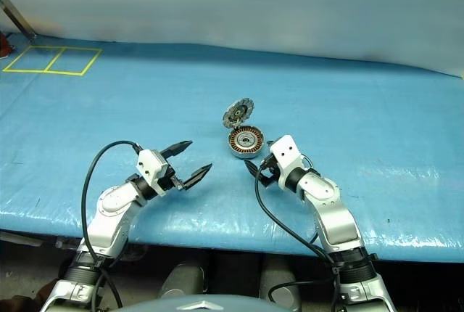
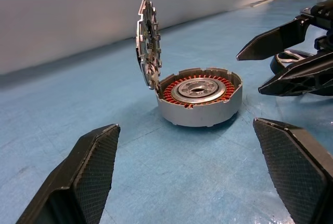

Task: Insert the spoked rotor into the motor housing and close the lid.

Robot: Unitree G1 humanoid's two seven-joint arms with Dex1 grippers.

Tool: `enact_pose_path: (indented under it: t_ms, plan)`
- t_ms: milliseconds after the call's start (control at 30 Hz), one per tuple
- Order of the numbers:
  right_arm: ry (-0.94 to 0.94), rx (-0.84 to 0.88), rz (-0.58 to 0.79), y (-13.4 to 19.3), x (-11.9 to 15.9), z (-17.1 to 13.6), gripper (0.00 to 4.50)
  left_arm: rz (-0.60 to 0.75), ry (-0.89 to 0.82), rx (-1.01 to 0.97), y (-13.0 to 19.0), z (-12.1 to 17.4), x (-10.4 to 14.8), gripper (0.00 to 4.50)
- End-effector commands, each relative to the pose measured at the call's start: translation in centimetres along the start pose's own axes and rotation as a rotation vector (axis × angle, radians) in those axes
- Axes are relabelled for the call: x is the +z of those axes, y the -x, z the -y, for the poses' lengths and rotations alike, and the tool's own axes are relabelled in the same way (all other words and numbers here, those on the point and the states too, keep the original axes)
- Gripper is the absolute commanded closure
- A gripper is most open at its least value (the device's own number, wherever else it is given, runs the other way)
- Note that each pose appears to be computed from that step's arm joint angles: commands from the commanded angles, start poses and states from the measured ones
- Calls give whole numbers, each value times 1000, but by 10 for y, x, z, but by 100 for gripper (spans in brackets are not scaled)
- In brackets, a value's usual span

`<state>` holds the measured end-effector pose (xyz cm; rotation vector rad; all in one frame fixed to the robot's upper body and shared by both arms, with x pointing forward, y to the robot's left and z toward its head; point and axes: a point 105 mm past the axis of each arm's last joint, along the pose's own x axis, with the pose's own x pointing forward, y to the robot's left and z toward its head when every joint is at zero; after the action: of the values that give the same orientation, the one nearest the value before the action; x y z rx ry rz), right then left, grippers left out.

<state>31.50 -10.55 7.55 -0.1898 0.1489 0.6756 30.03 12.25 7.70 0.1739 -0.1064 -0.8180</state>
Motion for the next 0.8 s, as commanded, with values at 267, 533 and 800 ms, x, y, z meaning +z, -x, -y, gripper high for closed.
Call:
enact_pose_path:
  t_ms: [267,533,800]
  plan:
    - [441,283,-50,-1,47,-11,2,44,-30,10,-1,-1,14,0]
    - [748,513,-286,-22,47,-12,2,51,-15,29,-2,4,11,0]
    - [873,544,-401,-46,47,4,2,49,-4,48,1,9,8,0]
